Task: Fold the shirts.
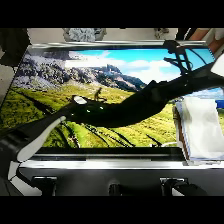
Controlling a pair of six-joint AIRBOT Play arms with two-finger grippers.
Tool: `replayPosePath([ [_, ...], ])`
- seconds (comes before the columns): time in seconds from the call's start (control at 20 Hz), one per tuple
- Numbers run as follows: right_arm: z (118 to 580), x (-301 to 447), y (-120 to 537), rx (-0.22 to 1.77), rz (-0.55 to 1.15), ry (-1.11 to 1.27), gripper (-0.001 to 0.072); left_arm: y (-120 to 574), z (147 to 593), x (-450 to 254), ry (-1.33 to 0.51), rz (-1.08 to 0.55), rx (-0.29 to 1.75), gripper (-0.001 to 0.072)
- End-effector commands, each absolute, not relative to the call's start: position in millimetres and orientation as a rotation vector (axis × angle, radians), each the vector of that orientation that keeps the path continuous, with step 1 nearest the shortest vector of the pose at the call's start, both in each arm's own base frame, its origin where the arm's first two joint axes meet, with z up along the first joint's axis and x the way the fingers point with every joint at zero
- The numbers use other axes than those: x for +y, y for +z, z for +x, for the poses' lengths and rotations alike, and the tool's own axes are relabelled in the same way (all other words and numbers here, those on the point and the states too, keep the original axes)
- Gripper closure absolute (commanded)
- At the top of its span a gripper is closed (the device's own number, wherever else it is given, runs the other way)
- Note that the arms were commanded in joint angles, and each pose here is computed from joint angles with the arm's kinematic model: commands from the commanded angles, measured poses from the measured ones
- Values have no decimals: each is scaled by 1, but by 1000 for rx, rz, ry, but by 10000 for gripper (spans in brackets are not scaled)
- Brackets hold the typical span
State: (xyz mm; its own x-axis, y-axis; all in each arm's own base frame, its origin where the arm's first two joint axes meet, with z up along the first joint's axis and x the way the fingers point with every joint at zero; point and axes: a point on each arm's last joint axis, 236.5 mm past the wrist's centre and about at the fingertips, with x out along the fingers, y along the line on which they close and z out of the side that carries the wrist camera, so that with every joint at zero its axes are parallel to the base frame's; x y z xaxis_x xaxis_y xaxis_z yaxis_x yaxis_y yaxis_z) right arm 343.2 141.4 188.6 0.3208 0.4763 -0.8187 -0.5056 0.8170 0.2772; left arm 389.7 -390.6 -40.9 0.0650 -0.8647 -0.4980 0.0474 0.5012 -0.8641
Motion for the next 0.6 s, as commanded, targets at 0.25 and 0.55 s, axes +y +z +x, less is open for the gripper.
replayPosePath([
  [0.25,360,157,190,1022,33,653,673,-6,417,-394,-861,-947,1195,682],
  [0.55,402,258,189,900,276,910,673,134,468,-152,-573,-755,739,682],
])
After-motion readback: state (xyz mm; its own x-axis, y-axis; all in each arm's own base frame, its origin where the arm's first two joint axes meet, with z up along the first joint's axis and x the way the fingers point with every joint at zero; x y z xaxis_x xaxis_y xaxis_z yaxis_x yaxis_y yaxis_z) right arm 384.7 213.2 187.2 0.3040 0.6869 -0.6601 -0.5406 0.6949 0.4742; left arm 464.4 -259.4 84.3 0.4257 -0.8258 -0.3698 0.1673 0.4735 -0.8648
